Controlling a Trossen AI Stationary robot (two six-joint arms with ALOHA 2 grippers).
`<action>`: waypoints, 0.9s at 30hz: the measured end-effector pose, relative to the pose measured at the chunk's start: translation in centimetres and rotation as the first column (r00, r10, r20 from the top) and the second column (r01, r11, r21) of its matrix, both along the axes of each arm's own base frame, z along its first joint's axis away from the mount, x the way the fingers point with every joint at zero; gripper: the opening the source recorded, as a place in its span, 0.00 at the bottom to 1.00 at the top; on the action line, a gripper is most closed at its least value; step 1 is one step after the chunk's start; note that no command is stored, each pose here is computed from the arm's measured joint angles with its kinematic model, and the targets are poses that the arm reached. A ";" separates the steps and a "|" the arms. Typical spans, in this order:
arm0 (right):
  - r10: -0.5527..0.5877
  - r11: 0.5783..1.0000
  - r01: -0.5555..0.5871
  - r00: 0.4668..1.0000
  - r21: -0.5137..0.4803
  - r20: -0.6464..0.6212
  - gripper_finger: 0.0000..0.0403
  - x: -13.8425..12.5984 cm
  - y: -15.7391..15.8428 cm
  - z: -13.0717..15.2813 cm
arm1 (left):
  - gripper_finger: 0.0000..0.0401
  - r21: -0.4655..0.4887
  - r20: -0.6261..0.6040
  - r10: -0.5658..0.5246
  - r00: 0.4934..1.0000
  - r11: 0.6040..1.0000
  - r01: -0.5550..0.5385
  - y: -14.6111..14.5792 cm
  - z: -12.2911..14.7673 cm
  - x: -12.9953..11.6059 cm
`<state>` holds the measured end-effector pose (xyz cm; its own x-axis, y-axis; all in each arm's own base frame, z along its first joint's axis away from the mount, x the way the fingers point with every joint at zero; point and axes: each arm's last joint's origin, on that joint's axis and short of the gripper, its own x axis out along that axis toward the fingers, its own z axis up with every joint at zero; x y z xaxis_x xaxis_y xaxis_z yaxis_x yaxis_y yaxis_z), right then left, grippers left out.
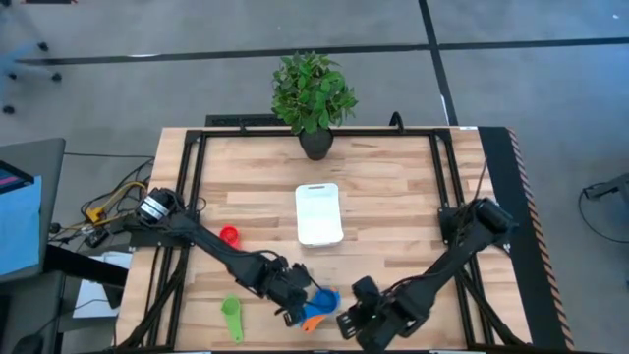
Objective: Nest measuring cups in basket
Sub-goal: Stack the blue measuring cup on top of the orange measuring cup
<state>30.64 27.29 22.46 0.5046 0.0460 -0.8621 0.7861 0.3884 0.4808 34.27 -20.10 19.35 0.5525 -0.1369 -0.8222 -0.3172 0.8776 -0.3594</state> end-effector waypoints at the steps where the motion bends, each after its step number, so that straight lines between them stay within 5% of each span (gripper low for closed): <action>1: 0.010 1.000 -0.010 1.000 0.009 -0.003 0.31 0.3 0.2 -0.6 | 0.15 0.002 0.004 -0.008 1.000 1.000 0.008 -0.2 0.0 -0.1; 7: 0.012 1.000 -0.012 1.000 0.026 -0.006 0.32 1.9 1.1 -3.7 | 0.15 -0.023 0.071 -0.034 0.997 0.999 0.036 -1.4 0.4 -0.1; 18: 0.034 0.998 -0.033 0.999 -0.045 0.013 0.31 3.5 -0.5 -4.3 | 0.15 -0.065 0.222 -0.076 0.972 0.994 0.092 -3.1 1.4 0.1; 27: 0.031 0.999 -0.030 0.999 -0.043 0.022 0.32 3.8 -0.8 -4.2 | 0.15 0.267 0.049 0.039 0.998 0.962 -0.051 -0.1 1.4 -1.6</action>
